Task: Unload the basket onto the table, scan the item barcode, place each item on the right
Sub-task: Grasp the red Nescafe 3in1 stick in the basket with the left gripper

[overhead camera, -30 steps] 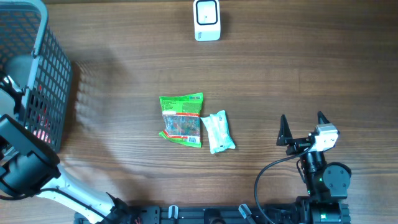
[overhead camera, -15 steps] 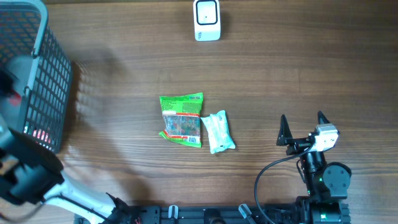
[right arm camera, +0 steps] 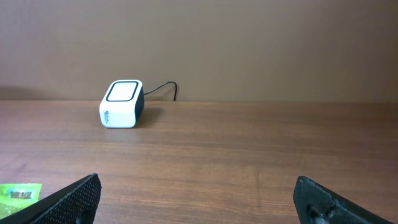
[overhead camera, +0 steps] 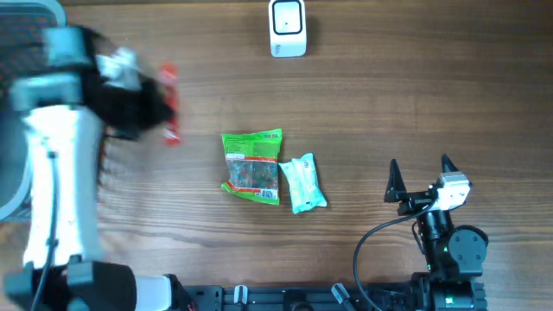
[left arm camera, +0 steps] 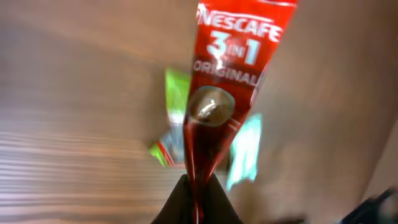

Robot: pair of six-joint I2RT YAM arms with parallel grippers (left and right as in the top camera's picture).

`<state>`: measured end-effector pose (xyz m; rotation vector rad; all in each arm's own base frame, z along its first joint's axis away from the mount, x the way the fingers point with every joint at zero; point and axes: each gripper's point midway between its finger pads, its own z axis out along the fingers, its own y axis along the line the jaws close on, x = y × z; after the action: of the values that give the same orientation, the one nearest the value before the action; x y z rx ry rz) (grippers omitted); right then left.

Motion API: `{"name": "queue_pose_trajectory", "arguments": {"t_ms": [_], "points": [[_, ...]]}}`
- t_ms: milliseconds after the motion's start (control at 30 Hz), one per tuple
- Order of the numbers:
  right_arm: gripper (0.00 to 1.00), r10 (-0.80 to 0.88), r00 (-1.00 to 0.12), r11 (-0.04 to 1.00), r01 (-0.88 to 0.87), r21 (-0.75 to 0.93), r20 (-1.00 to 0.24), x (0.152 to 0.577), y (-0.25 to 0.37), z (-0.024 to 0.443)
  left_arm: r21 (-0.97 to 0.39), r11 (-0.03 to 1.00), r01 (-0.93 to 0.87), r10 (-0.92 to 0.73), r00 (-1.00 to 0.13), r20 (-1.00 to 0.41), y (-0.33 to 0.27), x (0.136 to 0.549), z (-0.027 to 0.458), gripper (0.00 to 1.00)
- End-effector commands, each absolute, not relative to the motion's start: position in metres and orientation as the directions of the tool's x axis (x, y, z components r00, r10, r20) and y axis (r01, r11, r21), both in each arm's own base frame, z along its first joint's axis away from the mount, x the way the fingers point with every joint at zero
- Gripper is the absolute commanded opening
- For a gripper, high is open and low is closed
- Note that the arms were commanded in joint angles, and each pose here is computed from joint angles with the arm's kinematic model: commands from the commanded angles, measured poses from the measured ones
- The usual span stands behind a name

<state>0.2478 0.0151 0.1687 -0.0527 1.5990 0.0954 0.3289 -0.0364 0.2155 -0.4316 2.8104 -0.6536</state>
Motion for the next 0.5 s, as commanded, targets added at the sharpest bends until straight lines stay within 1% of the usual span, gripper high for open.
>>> {"name": "queue_pose_trajectory", "arguments": {"t_ms": [0, 133, 233, 300, 333, 400, 467], "points": [[1.00, 0.033, -0.023, 0.995, -0.093, 0.035, -0.999, 0.248, 0.015, 0.170, -0.523, 0.843, -0.122, -0.144, -0.990, 0.000, -0.111, 0.291, 0.151, 0.04], [1.00, 0.033, -0.023, 0.995, -0.093, 0.035, -0.999, 0.248, 0.015, 0.170, -0.728, 0.681, -0.074, -0.083, -0.996, 0.024, -0.187, 0.276, 0.101, 0.04], [1.00, 0.033, -0.023, 0.995, -0.093, 0.035, -0.999, 0.248, 0.015, 0.170, -0.779, 0.623, -0.071, -0.054, -0.997, 0.048, -0.211, 0.267, 0.089, 0.04], [1.00, 0.033, -0.023, 0.995, -0.093, 0.035, -0.999, 0.248, 0.015, 0.170, -0.865, 0.501, -0.013, 0.018, -1.000, 0.026, -0.231, 0.266, 0.107, 0.04], [1.00, 0.033, -0.023, 0.995, -0.093, 0.035, -0.999, 0.248, 0.015, 0.170, -0.917, 0.398, 0.017, 0.034, -0.999, -0.004, -0.237, 0.273, 0.128, 0.04], [1.00, 0.033, -0.023, 0.995, -0.093, 0.035, -0.999, 0.248, 0.015, 0.170, -0.949, 0.314, 0.024, 0.019, -1.000, -0.019, -0.237, 0.284, 0.147, 0.04], [1.00, 0.033, -0.023, 0.995, -0.093, 0.035, -0.999, 0.248, 0.015, 0.170, -0.966, 0.257, -0.006, -0.024, -1.000, 0.000, -0.229, 0.299, 0.161, 0.04]]}}
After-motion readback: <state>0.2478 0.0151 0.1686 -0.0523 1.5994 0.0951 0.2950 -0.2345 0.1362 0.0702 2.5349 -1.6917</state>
